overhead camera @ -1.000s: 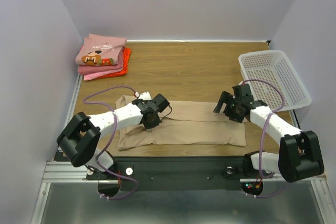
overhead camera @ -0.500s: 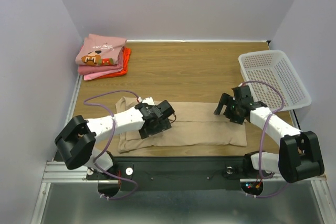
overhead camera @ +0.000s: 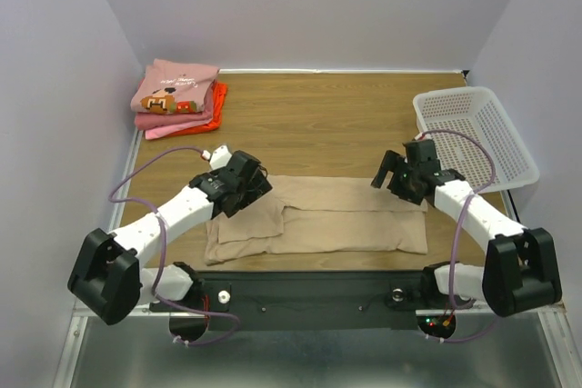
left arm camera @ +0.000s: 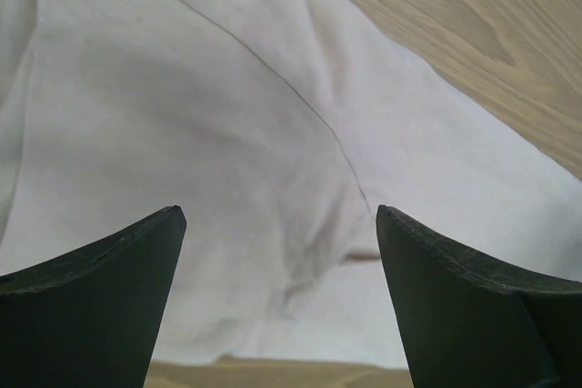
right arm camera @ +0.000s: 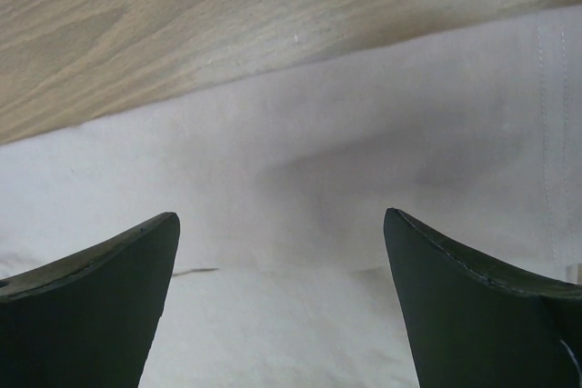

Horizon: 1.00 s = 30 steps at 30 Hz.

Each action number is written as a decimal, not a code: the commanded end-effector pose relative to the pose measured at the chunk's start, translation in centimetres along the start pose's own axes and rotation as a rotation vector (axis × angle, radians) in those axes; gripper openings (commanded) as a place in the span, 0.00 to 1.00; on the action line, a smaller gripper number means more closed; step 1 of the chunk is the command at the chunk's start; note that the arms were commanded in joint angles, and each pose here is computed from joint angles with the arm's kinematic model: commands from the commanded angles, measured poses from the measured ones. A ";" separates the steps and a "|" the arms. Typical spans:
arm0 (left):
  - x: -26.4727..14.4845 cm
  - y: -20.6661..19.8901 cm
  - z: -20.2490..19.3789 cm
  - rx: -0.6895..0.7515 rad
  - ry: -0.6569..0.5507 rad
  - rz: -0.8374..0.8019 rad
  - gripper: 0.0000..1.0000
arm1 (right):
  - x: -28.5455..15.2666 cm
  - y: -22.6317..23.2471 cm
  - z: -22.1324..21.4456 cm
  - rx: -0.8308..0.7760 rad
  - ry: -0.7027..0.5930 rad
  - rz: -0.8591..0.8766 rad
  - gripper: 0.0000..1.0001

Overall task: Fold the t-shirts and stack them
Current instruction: Fold the tshirt

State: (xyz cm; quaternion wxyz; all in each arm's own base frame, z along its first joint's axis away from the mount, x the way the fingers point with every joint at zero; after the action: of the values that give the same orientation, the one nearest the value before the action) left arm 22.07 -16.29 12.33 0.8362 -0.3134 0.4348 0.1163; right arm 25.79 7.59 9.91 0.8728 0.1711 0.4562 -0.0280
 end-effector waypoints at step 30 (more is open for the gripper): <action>25.1 -19.4 9.4 0.232 0.122 -0.074 0.99 | -1.4 7.6 -17.8 -0.167 0.400 0.354 1.00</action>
State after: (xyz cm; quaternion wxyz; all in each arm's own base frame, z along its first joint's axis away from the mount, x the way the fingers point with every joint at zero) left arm 53.04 -26.49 8.06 0.8675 -0.2673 0.4186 0.0273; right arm 18.65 18.90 6.92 0.8380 0.1968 0.4754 0.1818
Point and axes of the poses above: each gripper's point midway between its finger pads, its own x axis out along the fingers, its own y axis along the line the jaws close on, z = x × y, the point moved 4 cm from there along -x, back along the fingers, and after that the axes turned 6 degrees about -x, right-handed, at the moved point
